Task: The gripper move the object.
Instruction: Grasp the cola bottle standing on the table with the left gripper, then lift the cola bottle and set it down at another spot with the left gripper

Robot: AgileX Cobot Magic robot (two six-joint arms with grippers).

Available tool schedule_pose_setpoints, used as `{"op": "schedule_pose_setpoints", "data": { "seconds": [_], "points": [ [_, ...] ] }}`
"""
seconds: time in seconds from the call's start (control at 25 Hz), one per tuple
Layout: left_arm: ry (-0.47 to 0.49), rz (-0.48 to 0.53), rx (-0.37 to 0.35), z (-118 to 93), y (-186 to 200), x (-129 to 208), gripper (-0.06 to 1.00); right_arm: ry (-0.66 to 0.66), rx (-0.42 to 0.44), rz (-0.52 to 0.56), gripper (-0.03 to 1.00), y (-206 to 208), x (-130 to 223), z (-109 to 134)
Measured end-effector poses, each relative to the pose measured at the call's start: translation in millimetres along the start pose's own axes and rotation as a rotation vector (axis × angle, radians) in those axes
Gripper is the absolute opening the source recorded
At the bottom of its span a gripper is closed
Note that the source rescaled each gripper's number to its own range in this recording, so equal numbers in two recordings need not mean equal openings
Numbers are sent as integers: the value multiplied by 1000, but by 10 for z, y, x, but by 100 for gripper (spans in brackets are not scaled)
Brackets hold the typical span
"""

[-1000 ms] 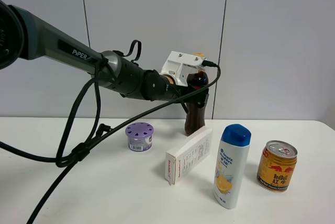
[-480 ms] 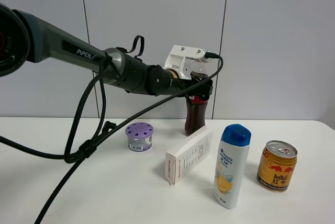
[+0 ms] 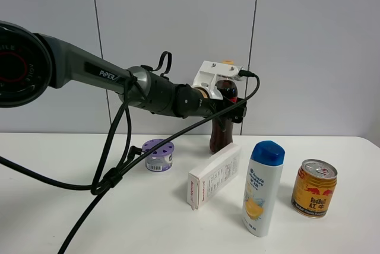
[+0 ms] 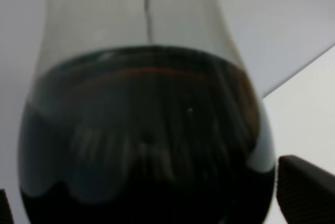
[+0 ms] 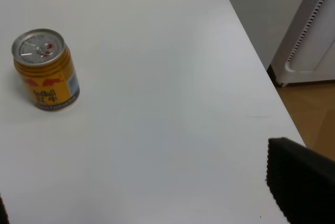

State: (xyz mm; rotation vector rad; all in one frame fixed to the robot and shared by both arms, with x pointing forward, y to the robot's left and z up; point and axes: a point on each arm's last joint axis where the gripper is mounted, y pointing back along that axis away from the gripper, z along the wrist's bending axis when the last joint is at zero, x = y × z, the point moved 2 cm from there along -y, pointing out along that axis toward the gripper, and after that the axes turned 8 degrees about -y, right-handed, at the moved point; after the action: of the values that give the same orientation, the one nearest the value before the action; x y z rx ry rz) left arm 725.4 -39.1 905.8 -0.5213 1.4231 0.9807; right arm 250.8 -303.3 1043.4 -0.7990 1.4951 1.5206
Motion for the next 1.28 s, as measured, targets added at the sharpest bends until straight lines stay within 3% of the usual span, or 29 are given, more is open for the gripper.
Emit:
{"op": "schedule_pose_setpoints", "data": {
  "seconds": [0.44, 0.52, 0.6, 0.76, 1.28],
  "points": [
    [-8, 4, 2, -8, -16, 46, 100, 0, 0, 0, 100, 0, 0, 0],
    [-13, 3, 3, -9, -16, 46, 94, 0, 0, 0, 100, 0, 0, 0],
    [-15, 3, 3, -10, -16, 46, 72, 0, 0, 0, 100, 0, 0, 0],
    [-13, 2, 3, -10, -16, 44, 0, 0, 0, 0, 100, 0, 0, 0],
    [7, 10, 11, -10, 2, -6, 1, 0, 0, 0, 100, 0, 0, 0]
  ]
}}
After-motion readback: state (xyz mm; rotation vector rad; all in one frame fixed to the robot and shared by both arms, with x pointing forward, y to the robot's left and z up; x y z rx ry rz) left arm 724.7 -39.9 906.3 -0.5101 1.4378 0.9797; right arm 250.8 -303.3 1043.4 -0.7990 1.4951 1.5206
